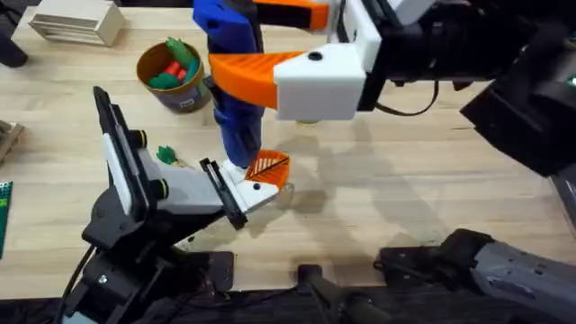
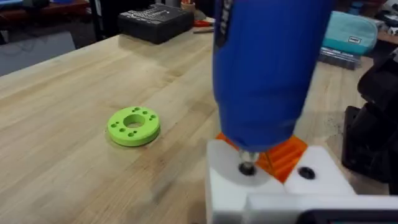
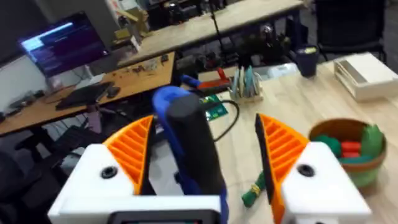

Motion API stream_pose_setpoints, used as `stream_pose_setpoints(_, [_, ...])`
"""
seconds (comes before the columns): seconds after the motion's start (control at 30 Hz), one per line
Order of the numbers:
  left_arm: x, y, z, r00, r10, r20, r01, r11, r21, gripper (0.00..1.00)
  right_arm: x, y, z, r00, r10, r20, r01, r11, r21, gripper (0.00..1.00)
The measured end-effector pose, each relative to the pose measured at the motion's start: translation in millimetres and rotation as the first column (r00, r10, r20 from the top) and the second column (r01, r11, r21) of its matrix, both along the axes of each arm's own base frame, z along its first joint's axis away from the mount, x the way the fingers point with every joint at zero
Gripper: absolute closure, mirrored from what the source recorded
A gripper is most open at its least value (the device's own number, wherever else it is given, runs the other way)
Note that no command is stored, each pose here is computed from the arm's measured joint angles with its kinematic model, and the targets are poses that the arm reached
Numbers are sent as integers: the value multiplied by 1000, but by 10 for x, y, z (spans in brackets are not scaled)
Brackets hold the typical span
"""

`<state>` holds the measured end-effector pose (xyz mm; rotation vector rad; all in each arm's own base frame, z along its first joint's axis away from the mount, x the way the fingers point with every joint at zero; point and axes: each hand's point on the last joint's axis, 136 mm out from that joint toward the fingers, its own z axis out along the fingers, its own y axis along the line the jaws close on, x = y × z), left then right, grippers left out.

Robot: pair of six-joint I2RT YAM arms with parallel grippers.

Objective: Pick up the gripper from the table and insert it into the empty holder that is missing its gripper. Then pick up a screw, insert it into the mounting hole, and use the screwdriver to tighten it. Finally, clean up the table by picking up the vegetable and placing it into the bucket.

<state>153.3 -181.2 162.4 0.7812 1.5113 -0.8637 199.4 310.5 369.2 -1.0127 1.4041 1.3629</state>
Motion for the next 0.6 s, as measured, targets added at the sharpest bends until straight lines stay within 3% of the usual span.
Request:
stream_pose_setpoints(0.07, [0,0,0,1000,0,0,0,1000,0,995,-32,13,37,1000,12,16,-12,1000,12,218])
stream_pose_setpoints(0.23, [-1,0,0,1000,-1,-7,1,1000,-4,995,-58,19,57,999,24,29,-24,1000,18,925])
stream_pose_setpoints(0.3, [-13,-8,1,1000,-8,-11,8,1000,-6,995,-59,18,75,999,23,49,-24,999,23,974])
stream_pose_setpoints(0.6, [9,4,67,1000,6,27,-6,1000,-14,995,-117,17,217,988,65,138,-80,992,103,970])
